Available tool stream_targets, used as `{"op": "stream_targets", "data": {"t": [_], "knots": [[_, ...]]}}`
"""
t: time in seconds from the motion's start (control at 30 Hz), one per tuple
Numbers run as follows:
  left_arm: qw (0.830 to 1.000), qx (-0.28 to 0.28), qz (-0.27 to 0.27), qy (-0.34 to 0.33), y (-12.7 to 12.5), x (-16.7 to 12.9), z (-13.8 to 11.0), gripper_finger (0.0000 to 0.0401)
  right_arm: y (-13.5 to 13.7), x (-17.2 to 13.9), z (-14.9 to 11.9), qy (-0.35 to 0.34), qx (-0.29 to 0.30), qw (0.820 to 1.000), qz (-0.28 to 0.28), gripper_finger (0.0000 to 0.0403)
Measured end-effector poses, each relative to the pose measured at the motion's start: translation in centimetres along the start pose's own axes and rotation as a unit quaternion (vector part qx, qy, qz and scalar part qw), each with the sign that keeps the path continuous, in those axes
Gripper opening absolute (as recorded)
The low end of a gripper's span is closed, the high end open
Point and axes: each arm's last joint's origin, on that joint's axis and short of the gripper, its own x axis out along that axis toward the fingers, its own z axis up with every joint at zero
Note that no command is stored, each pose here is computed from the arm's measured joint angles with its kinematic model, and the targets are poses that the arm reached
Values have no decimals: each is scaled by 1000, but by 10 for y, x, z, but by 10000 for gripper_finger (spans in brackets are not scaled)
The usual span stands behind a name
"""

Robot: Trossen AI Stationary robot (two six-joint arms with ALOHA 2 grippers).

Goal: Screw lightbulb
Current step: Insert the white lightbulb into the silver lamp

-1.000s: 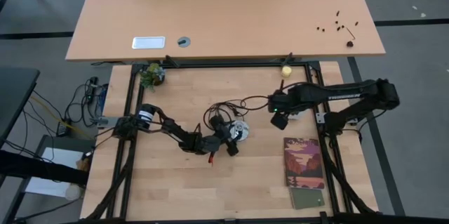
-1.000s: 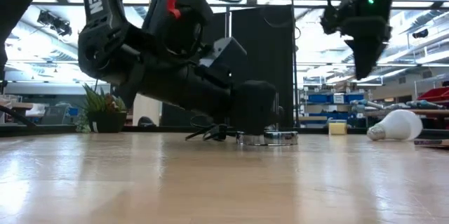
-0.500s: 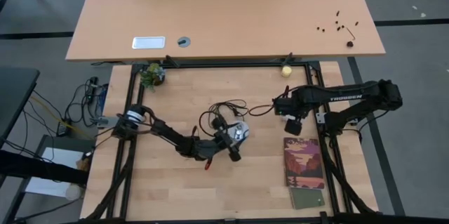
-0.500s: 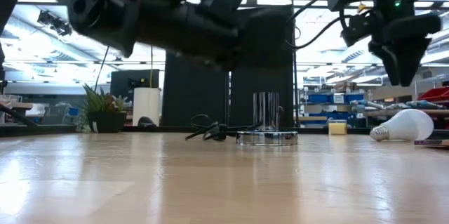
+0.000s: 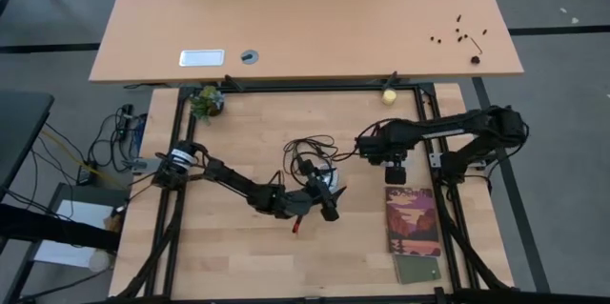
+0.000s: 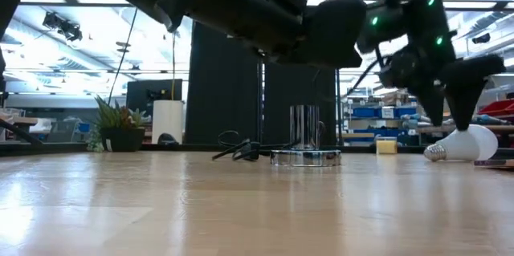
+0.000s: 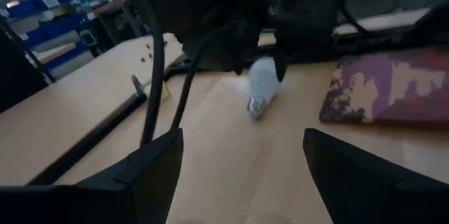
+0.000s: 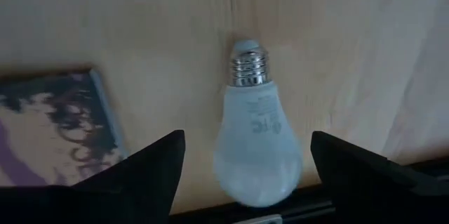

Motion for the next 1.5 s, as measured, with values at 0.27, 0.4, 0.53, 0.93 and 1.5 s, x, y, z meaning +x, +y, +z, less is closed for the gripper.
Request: {"op": "stream_targets", "data": {"t": [0.27, 0.4, 0.53, 0.93, 1.5], "knots": [[1000, 10, 26, 7, -5, -7, 0, 300, -1, 29, 24, 38, -35, 999, 10, 303], [999, 20, 42, 7, -8, -13, 1, 299, -3, 38, 30, 48, -31, 998, 16, 278], [1000, 8, 22, 5, -6, -15, 6, 288, -3, 43, 34, 53, -35, 998, 19, 227], [999, 18, 37, 21, -5, -14, 3, 248, -3, 34, 37, 27, -22, 999, 26, 94], [980, -87, -109, -143, -4, -26, 19, 223, -14, -108, -8, -387, 90, 912, 106, 99]]}}
